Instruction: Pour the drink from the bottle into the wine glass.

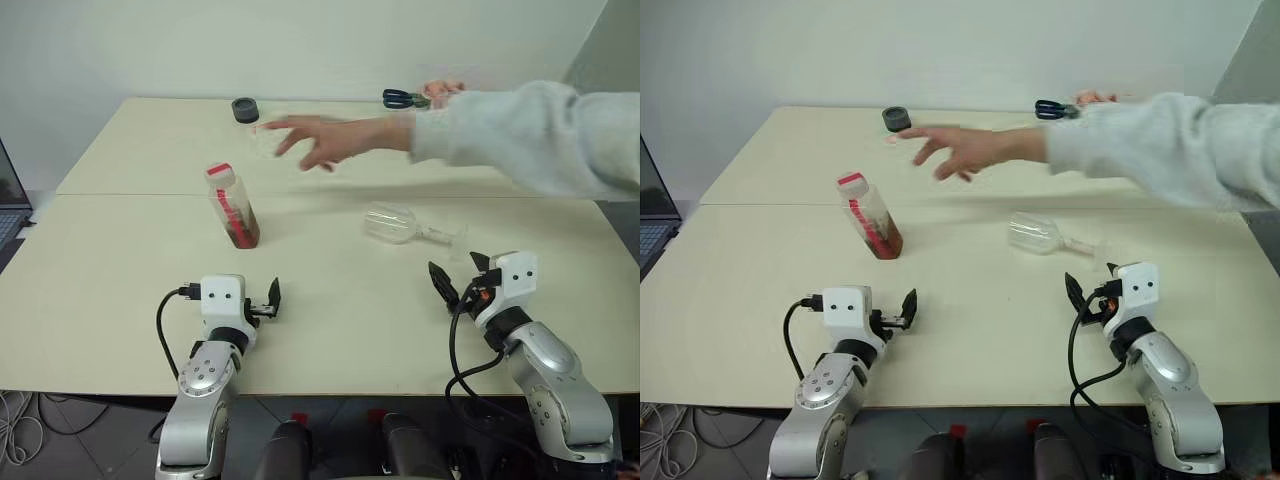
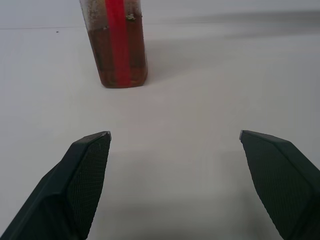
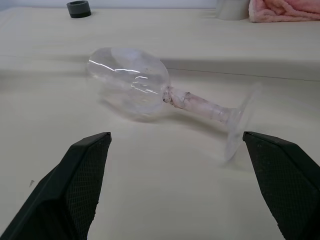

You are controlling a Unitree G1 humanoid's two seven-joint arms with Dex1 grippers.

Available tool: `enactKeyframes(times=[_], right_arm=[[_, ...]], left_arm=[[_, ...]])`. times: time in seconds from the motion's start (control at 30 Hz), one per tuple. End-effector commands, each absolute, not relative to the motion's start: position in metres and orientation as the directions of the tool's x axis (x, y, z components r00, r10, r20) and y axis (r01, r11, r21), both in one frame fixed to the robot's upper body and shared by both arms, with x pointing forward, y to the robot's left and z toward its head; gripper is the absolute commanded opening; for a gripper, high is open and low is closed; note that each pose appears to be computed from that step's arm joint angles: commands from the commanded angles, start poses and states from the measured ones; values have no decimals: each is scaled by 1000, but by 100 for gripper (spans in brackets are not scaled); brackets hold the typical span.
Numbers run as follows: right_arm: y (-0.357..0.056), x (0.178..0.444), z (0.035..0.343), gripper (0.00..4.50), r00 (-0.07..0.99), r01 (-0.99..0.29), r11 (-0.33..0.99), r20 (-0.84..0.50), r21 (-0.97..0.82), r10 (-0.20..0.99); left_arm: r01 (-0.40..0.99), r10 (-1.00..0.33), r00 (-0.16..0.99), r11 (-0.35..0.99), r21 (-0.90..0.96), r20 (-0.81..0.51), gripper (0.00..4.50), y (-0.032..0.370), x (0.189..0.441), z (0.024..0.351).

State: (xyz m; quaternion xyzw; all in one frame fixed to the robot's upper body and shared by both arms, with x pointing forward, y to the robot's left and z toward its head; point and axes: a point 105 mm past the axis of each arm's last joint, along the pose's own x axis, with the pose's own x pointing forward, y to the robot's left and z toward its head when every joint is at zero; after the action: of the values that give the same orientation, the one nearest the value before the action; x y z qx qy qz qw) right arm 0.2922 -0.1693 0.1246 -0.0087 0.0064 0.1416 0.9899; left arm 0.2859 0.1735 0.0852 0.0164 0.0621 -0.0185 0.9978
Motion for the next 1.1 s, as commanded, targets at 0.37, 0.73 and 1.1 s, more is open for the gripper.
enactKeyframes(times=[0.37, 0.73, 1.1], right_arm=[[-172, 291, 138, 450, 962, -268, 963, 36, -39, 269], [-171, 292, 139, 450, 960, -277, 960, 40, -44, 279], [-102, 268, 210, 450, 514, -855, 519, 124, -9, 849]], left_arm=[[-95, 95, 995, 993, 66, -5, 446, 197, 283, 114], [-85, 86, 996, 995, 57, -4, 446, 196, 284, 113], [-151, 150, 988, 988, 43, 36, 446, 206, 305, 123]])
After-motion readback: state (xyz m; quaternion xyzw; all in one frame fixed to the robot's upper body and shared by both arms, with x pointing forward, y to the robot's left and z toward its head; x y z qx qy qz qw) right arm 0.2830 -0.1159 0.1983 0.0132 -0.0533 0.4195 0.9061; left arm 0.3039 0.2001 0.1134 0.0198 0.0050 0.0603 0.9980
